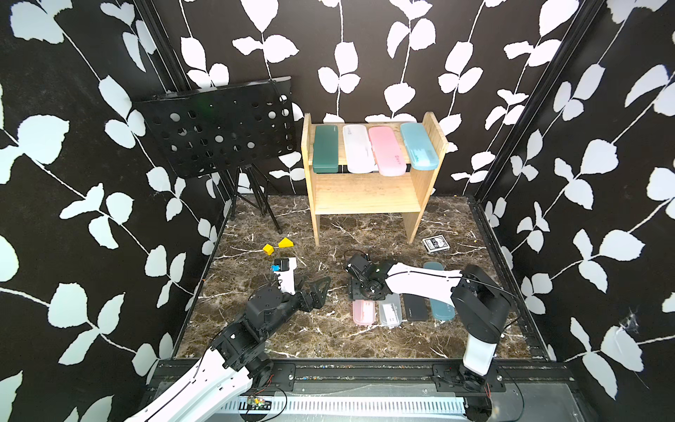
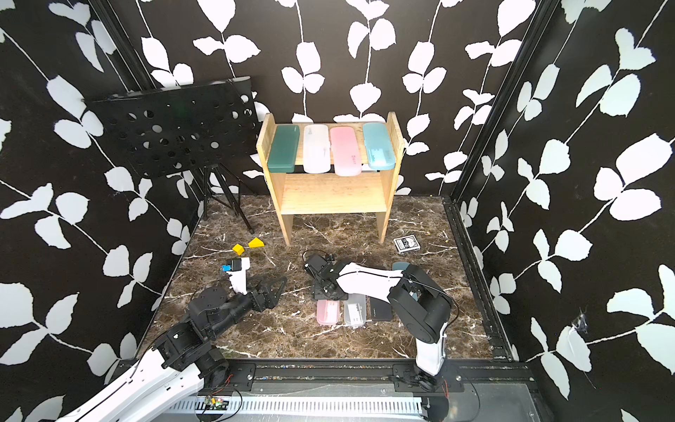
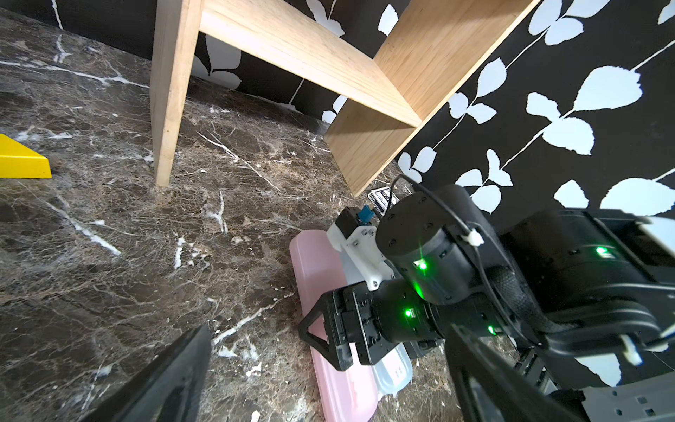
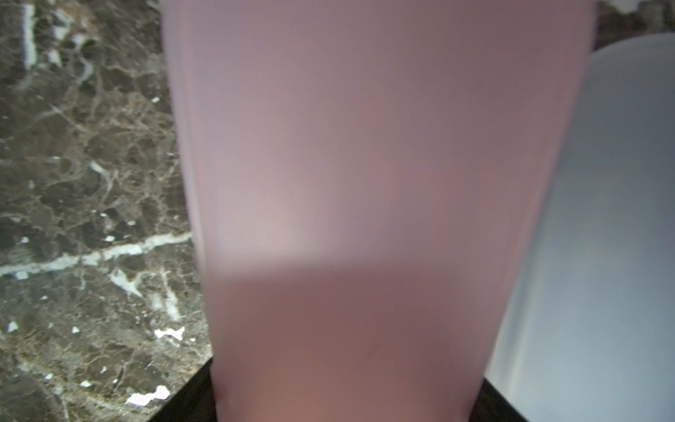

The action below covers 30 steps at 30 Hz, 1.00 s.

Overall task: Remove the pencil cases from the shelf
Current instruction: Place the pencil case at the center of the board.

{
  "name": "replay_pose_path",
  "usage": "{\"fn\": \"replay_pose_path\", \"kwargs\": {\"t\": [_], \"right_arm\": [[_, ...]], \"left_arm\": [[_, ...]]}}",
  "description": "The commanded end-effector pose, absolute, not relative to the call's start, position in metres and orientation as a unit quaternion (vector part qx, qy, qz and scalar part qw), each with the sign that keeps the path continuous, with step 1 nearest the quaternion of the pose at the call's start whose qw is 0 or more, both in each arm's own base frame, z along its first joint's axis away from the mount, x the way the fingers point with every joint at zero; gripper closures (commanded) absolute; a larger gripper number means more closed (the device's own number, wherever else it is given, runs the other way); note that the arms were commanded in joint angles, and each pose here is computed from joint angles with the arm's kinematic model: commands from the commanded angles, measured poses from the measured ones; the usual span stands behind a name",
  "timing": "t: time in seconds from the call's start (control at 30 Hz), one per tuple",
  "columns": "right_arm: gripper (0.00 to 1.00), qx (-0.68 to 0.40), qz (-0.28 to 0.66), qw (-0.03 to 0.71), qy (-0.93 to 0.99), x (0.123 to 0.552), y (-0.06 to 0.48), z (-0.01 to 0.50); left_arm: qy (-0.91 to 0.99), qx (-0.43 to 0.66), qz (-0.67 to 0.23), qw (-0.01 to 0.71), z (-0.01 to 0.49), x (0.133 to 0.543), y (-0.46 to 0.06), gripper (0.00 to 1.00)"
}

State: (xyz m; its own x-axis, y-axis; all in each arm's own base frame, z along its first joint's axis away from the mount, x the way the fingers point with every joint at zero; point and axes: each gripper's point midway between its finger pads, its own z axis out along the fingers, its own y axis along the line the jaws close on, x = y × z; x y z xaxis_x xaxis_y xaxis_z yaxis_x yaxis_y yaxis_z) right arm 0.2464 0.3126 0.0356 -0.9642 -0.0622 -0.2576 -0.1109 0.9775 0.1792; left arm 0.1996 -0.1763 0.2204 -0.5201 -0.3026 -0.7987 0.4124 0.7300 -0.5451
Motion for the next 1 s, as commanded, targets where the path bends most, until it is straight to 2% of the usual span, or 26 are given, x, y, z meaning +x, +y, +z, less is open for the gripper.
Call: {"fn": "replay_pose_path", "kwargs": {"t": [0.0,0.2,0.33,0.5,0.73,0.97], "right_arm": [[0.22,-0.037,0.078,0.124,0.989,0.246,0.301,0.026],[0.08,-0.04,0.068,0.129,0.989,0.248,0.297,0.027],[0.04,-0.049,0.074,0.137,0.987,0.251,0.301,0.034],[0.0,-0.071,0.115,0.213,0.968,0.256,0.317,0.092],[0.01,-0.082,0.167,0.303,0.935,0.259,0.313,0.185],[0.01,-0.052,0.161,0.32,0.932,0.258,0.274,0.196]], "left_arm": [[0.79,0.036,-0.365,0.492,0.218,0.2,-0.177,0.01],[0.787,0.034,-0.367,0.494,0.221,0.2,-0.176,0.01],[0.785,0.033,-0.37,0.497,0.226,0.2,-0.176,0.01],[0.766,0.028,-0.391,0.509,0.247,0.202,-0.18,0.01],[0.725,0.017,-0.439,0.53,0.33,0.22,-0.202,0.01],[0.647,-0.031,-0.568,0.508,0.43,0.272,-0.215,0.01]]}}
